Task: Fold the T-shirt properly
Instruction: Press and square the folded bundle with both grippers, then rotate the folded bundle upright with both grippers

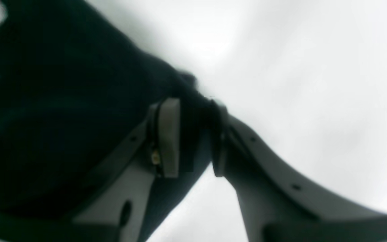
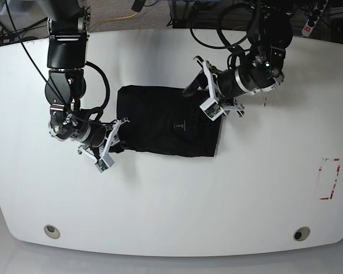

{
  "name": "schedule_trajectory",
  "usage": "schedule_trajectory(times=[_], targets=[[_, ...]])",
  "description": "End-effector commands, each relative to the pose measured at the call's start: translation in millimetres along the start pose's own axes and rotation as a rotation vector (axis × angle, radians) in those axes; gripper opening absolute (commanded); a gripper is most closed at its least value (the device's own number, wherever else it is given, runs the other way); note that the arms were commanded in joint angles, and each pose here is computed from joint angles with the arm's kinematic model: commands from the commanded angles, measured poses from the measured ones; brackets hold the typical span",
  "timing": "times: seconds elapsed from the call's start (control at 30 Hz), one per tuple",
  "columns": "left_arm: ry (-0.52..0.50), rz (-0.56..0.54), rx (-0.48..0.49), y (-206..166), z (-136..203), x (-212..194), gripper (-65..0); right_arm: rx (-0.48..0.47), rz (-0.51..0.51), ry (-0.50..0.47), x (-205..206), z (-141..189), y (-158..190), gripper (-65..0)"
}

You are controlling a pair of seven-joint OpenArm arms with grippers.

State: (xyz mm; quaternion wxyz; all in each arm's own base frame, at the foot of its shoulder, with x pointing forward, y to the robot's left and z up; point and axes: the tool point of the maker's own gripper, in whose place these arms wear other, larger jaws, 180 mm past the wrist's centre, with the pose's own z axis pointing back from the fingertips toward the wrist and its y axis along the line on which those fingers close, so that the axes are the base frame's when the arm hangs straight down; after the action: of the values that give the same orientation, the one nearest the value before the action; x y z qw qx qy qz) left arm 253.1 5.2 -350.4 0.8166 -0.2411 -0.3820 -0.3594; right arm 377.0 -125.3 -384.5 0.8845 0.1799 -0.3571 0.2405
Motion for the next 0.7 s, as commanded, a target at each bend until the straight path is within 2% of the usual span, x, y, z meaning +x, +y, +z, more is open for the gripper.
schedule_trajectory(times=[0.0, 0.1, 0.27, 0.53, 0.67], targets=[[0.009, 0.038, -0.014, 4.6, -6.7, -9.5, -39.6, 0.019, 0.019, -0.046, 14.0, -2.6, 0.3, -51.5], [0.077, 0.071, -0.021, 17.3, -13.6, -34.4, -39.6, 0.019, 0.03, -0.03, 7.0, -1.3, -1.5, -51.7], [0.094, 0.081, 0.013, 51.5, -13.3, -46.4, -39.6, 0.025, 0.066, -0.033, -2.3, 6.7, 13.5, -51.8], [0.11, 0.081, 0.084, 113.5, -9.6, -42.9, -39.6, 0.039, 0.12, 0.024, -25.0, 20.2, 39.3, -51.8], [0.109, 0.092, 0.113, 140.3, -9.5, -35.7, -39.6, 0.056, 0.134, 0.023, -32.8, 25.7, 56.8, -51.8]])
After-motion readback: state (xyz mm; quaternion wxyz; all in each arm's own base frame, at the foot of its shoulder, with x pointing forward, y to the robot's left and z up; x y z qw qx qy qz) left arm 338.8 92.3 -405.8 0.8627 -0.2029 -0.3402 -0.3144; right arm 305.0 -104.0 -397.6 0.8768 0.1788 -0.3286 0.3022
